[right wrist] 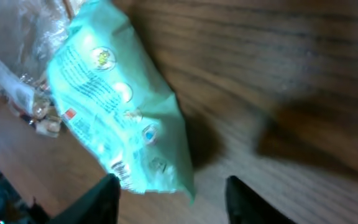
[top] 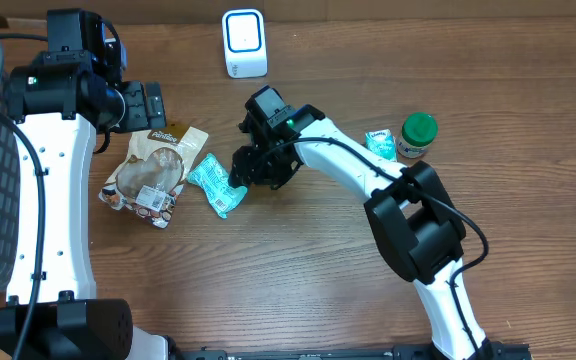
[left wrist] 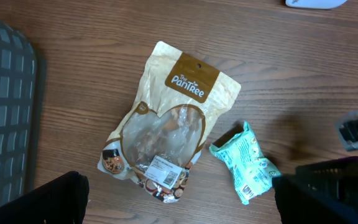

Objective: Scan the item barcode

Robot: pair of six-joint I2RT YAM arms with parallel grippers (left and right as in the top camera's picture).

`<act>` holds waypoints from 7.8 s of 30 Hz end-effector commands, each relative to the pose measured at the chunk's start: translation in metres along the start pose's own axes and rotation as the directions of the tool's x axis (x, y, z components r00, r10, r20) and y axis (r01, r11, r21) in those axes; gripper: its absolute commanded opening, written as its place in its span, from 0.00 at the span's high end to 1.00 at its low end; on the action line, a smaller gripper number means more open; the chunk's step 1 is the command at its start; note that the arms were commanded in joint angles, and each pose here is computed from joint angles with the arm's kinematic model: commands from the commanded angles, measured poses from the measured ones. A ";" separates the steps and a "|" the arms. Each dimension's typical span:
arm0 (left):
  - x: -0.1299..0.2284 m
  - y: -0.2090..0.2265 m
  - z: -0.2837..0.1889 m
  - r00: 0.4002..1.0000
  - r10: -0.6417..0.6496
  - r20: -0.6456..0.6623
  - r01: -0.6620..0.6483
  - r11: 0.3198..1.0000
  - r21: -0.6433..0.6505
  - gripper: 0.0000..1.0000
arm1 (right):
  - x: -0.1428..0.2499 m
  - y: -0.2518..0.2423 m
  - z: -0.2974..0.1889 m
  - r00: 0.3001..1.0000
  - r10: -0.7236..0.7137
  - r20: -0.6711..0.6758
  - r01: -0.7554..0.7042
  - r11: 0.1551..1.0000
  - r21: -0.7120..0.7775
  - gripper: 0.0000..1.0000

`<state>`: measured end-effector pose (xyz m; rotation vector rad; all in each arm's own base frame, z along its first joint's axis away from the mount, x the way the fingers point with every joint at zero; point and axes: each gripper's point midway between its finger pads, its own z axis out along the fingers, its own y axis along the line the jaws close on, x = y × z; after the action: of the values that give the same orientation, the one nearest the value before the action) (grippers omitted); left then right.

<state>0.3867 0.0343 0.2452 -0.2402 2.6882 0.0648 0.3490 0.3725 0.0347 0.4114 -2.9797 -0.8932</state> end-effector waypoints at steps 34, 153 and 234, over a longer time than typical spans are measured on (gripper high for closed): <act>-0.004 0.000 -0.008 1.000 -0.012 0.025 0.012 1.000 0.007 0.01 | 0.008 -0.008 -0.055 0.998 0.054 0.019 -0.056 0.995 0.086 0.96; -0.004 0.000 -0.008 1.000 -0.012 0.025 0.012 1.000 0.007 0.01 | 0.004 -0.080 -0.059 0.993 0.097 -0.068 -0.101 0.994 -0.049 0.96; -0.004 0.000 -0.008 1.000 -0.012 0.025 0.012 1.000 0.007 0.00 | -0.283 -0.028 -0.202 0.165 -0.905 -0.392 0.080 -0.384 0.920 0.96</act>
<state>0.3867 0.0343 0.2452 -0.2402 2.6882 0.0648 0.6447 0.3167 0.1796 2.6014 -2.7069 2.0637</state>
